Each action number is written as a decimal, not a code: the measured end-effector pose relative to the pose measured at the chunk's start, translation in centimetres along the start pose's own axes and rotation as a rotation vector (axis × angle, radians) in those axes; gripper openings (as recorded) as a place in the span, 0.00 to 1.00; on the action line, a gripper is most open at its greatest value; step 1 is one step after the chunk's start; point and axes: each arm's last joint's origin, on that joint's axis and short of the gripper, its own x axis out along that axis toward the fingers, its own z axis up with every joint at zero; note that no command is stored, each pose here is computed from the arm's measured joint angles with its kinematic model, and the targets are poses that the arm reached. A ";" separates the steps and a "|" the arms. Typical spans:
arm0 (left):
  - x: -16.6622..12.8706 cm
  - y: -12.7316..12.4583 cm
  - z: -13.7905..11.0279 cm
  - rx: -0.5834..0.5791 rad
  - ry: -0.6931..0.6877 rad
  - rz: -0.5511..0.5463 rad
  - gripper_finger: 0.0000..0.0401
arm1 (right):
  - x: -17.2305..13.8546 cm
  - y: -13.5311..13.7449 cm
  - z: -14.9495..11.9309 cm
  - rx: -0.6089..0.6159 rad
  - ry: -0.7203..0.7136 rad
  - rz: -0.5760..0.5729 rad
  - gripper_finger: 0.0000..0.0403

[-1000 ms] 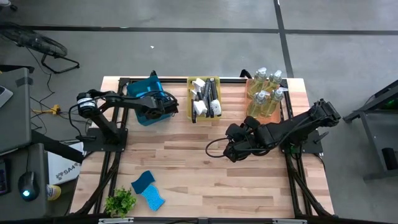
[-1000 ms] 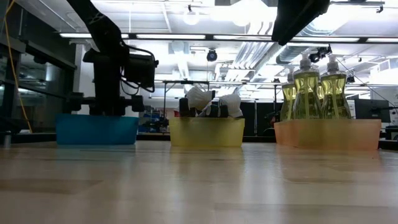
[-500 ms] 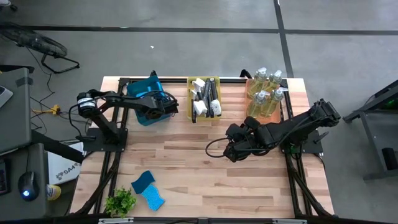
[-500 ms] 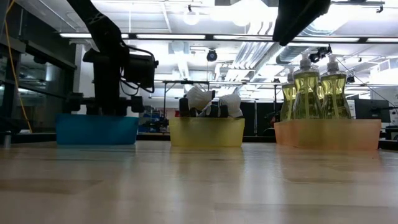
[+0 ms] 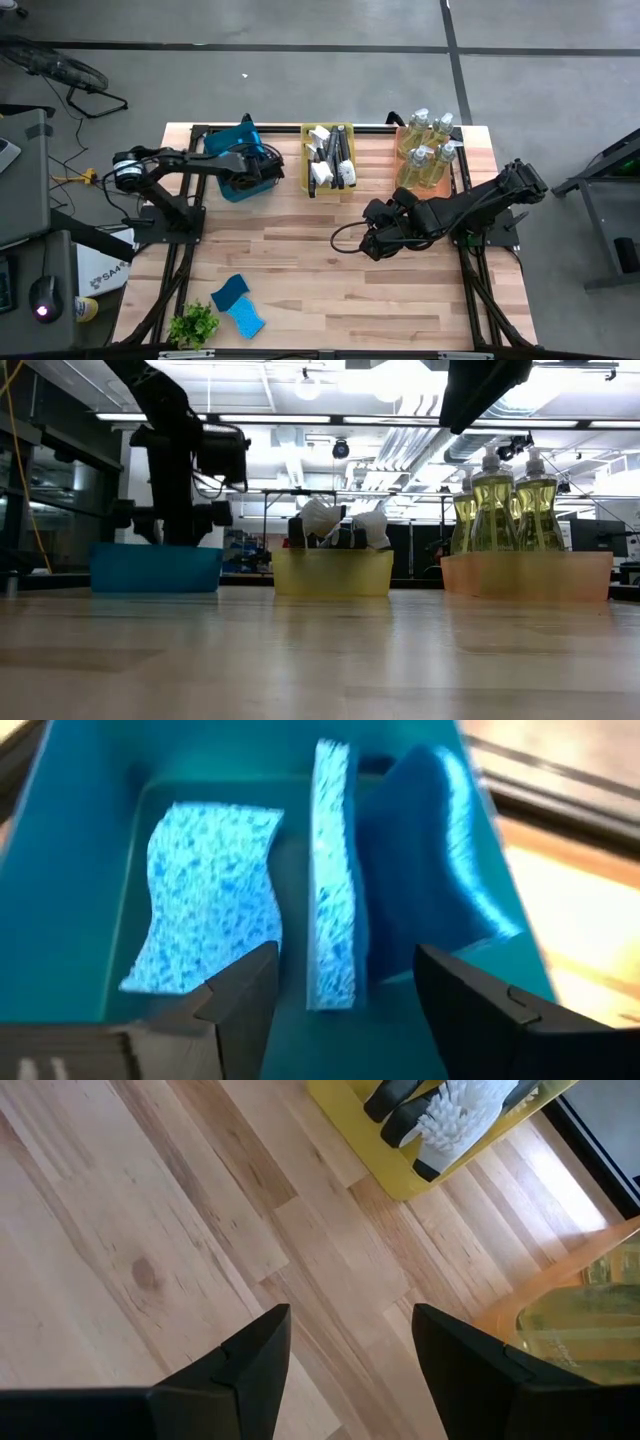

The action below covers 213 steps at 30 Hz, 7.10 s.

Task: Pick & Place Kitchen Sink Supplies
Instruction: Put the blue dishwashing sponge into the blue bin

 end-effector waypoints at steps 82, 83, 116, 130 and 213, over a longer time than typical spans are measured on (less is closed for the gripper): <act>-17.5 11.6 -13.4 1.032 0.986 -0.338 0.57 | -4.3 3.8 -5.5 -0.126 -0.112 0.125 0.51; -17.5 11.6 -13.4 1.030 0.988 -0.343 0.57 | -4.3 3.8 -5.5 -0.126 -0.112 0.125 0.51; -16.4 12.0 -14.2 1.033 0.989 -0.400 0.36 | -4.3 3.8 -5.5 -0.120 -0.112 0.128 0.51; -15.0 12.6 -14.8 0.986 1.005 -0.415 0.33 | -4.3 3.8 -5.5 -0.120 -0.111 0.129 0.51; -31.6 1.9 -5.5 0.236 -0.111 -1.209 0.00 | -3.6 9.1 -0.9 0.068 -0.551 0.325 0.51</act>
